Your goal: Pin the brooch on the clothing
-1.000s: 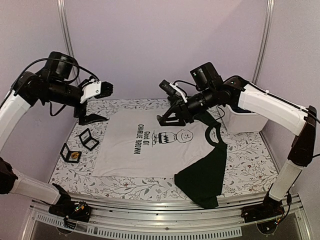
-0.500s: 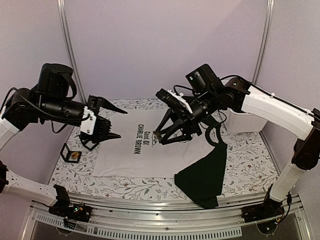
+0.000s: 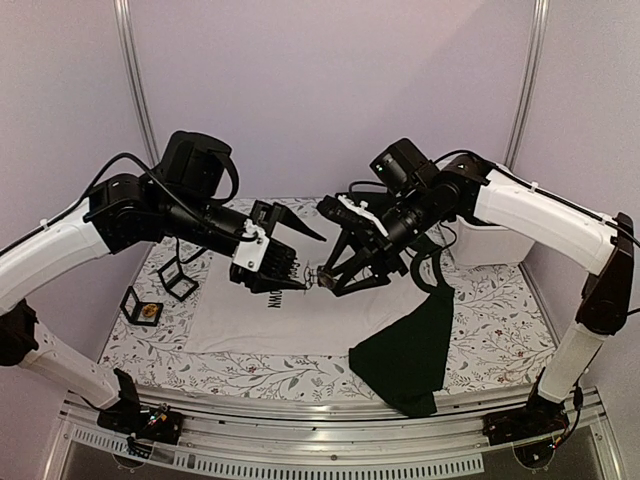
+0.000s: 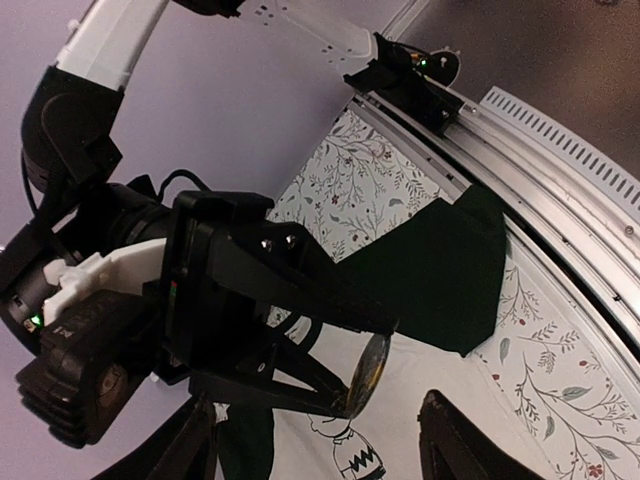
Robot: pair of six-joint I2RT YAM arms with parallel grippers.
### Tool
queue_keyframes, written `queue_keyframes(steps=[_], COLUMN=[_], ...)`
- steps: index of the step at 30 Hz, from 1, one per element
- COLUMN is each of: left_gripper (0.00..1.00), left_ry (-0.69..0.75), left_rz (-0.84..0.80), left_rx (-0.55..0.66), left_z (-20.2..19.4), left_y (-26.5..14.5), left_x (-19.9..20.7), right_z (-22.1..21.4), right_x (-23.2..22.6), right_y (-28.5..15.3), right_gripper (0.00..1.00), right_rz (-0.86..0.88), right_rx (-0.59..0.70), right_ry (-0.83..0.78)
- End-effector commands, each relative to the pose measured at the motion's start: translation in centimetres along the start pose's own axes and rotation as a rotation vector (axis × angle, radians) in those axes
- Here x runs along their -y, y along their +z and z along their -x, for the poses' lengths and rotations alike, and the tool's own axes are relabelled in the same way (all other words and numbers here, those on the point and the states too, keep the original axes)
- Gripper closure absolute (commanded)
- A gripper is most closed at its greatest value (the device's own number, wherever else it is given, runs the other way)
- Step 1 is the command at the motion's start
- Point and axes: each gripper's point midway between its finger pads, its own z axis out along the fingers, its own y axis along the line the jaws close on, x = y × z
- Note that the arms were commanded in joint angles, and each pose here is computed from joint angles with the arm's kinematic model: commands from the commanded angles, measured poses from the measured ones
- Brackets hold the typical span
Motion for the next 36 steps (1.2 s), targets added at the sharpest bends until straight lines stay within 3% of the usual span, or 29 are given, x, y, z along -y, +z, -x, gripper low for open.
queue_keyframes(steps=[1,8,16,21,27,31,36], left_gripper=[0.33,0.40,0.70,0.84,0.88,1.00,1.00], left_ry=[-0.018,0.068,0.057,0.052,0.055,0.045,0.006], left_rz=[0.000,-0.065,-0.046,-0.040,-0.028,-0.008,0.018], left_rx=[0.001,-0.014,-0.081,-0.078,-0.063,-0.062,-0.059], left_z=[-0.3,-1.5,-3.1,-3.2,-2.9,-2.9,-2.6], left_y=[1.3,2.4,3.0,3.1,3.4,3.5,3.1], left_x=[0.1,2.5,2.6,2.6,2.4,2.0,1.8], right_z=[-0.8,-0.3,-0.3,-0.3,-0.3,-0.2,0.0], right_x=[0.7,1.4,1.9,2.1,2.2,2.2,2.3], right_y=[-0.5,-0.6,-0.2,-0.2,-0.1,-0.1,-0.2], right_gripper=[0.77,0.77,0.77,0.77,0.77,0.78,0.78], right_rz=[0.000,0.009,0.026,0.020,0.021,0.023,0.009], right_rx=[-0.018,-0.008,-0.011,-0.014,-0.009,-0.006,-0.003], right_ry=[-0.007,-0.030,-0.011,-0.014,-0.007,-0.004,-0.007])
